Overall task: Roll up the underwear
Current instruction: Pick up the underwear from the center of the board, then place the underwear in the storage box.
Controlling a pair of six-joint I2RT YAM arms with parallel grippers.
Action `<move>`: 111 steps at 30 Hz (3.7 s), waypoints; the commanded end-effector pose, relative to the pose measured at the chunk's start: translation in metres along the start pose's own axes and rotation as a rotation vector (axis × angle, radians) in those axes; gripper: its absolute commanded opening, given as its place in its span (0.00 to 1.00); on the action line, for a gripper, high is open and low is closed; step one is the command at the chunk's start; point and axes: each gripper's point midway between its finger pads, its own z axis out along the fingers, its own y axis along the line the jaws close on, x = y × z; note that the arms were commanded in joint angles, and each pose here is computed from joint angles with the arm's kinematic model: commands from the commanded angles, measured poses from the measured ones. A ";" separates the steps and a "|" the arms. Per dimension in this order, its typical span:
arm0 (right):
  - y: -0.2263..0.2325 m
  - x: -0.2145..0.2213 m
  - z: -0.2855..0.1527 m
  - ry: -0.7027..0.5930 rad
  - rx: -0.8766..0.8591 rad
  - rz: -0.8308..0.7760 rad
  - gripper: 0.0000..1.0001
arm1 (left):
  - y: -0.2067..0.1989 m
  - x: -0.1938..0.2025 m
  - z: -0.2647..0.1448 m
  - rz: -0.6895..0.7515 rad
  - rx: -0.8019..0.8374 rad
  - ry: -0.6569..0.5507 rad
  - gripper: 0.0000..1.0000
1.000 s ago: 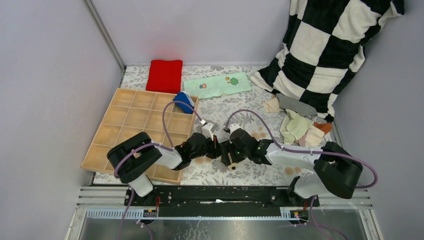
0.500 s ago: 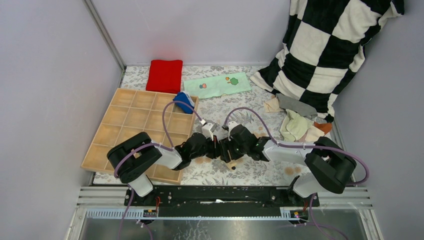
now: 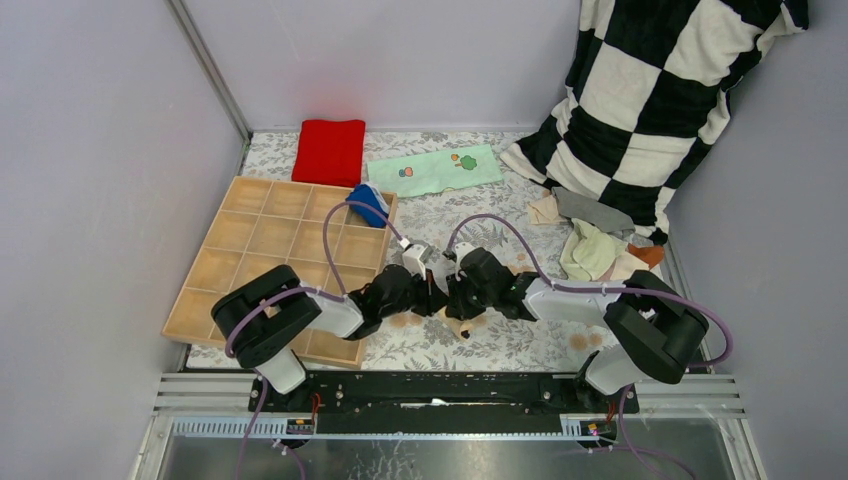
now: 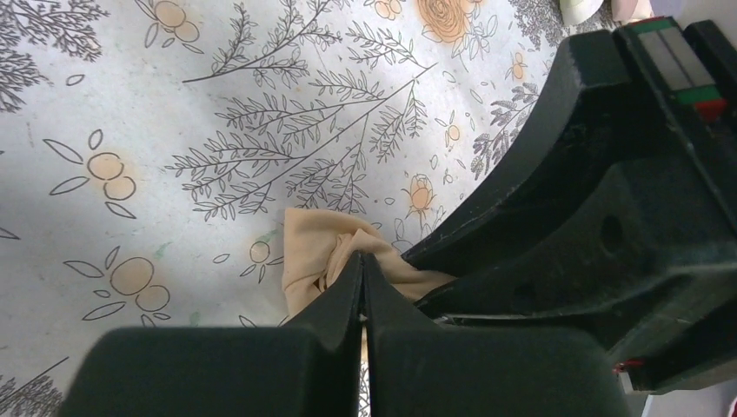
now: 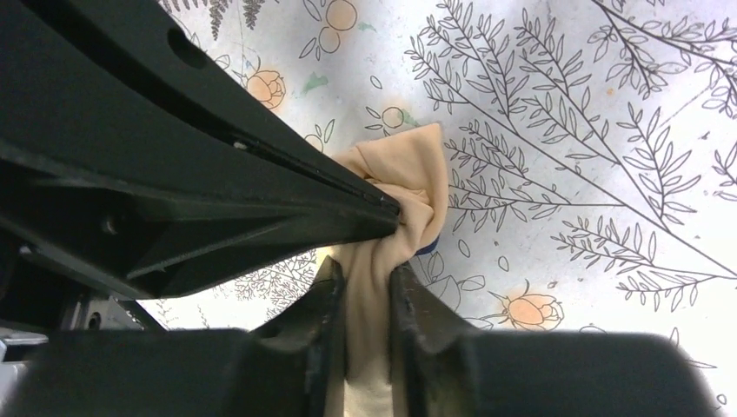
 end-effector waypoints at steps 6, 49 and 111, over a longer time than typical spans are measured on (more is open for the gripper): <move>-0.008 0.028 0.004 0.075 0.007 0.006 0.00 | 0.007 -0.046 -0.013 -0.033 -0.100 -0.075 0.02; 0.132 -0.277 0.076 -0.592 -0.165 -0.416 0.00 | -0.008 -0.185 -0.333 0.039 -0.590 -0.619 0.99; 0.111 -0.277 0.017 -0.631 -0.001 -0.353 1.00 | 0.011 -0.161 -0.320 0.003 -0.591 -0.611 0.99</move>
